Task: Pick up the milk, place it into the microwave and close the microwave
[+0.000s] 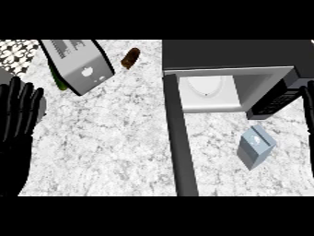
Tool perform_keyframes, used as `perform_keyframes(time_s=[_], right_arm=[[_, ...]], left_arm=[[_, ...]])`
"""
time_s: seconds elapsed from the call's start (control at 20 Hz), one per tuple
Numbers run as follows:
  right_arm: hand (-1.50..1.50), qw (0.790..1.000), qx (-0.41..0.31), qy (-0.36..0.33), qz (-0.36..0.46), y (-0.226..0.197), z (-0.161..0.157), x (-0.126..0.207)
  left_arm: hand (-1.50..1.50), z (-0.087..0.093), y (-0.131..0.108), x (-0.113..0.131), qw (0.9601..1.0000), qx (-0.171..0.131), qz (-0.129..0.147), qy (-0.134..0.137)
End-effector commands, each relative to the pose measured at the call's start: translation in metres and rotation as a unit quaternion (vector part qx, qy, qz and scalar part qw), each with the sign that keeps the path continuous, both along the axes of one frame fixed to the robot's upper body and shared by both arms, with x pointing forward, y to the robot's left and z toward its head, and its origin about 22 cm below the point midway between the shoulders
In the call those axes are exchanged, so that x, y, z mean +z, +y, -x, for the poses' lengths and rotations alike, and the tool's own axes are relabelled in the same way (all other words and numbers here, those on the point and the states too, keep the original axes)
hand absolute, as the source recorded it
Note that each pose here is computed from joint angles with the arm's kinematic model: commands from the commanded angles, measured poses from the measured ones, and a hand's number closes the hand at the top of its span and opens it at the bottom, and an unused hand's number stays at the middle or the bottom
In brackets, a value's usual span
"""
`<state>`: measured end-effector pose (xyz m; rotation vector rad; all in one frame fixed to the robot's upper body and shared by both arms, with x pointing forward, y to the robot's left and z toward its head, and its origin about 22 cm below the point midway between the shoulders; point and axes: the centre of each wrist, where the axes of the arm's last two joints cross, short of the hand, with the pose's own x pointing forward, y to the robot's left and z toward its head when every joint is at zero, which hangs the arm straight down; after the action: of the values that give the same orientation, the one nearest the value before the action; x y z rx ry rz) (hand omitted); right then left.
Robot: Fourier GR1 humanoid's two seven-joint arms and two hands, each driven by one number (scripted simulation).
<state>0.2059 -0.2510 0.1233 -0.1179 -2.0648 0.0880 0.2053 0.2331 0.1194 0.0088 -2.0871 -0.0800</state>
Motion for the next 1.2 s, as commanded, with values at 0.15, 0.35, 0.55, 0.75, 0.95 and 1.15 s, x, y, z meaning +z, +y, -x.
perform_keyframes(time_s=[0.15,0.35,0.55,0.75,0.95,1.15], right_arm=[[-1.50,0.994,0.062,0.054,0.073,-0.004,-0.007,0.022],[-1.50,0.977,0.173,0.109,0.066,0.011,-0.005,0.024],[-1.50,0.978,0.157,0.118,0.068,0.001,-0.003,0.050],[-1.50,0.982,0.129,0.127,0.061,-0.013,0.018,0.046],[-1.50,0.980,0.104,0.146,0.091,-0.015,0.001,0.044],[-1.50,0.977,0.101,0.157,0.105,-0.024,0.009,0.013]], left_arm=[[-1.50,0.002,-0.005,-0.009,0.9994,0.005,-0.029,0.016],[-1.50,0.027,-0.019,-0.004,0.9945,-0.035,0.079,0.058],[-1.50,0.067,-0.009,0.009,0.9942,-0.031,0.083,0.061],[-1.50,0.089,0.001,0.003,0.9945,-0.030,0.078,0.064],[-1.50,0.116,0.013,0.016,0.9950,-0.027,0.072,0.065],[-1.50,0.125,0.011,0.017,0.9949,-0.034,0.076,0.057]])
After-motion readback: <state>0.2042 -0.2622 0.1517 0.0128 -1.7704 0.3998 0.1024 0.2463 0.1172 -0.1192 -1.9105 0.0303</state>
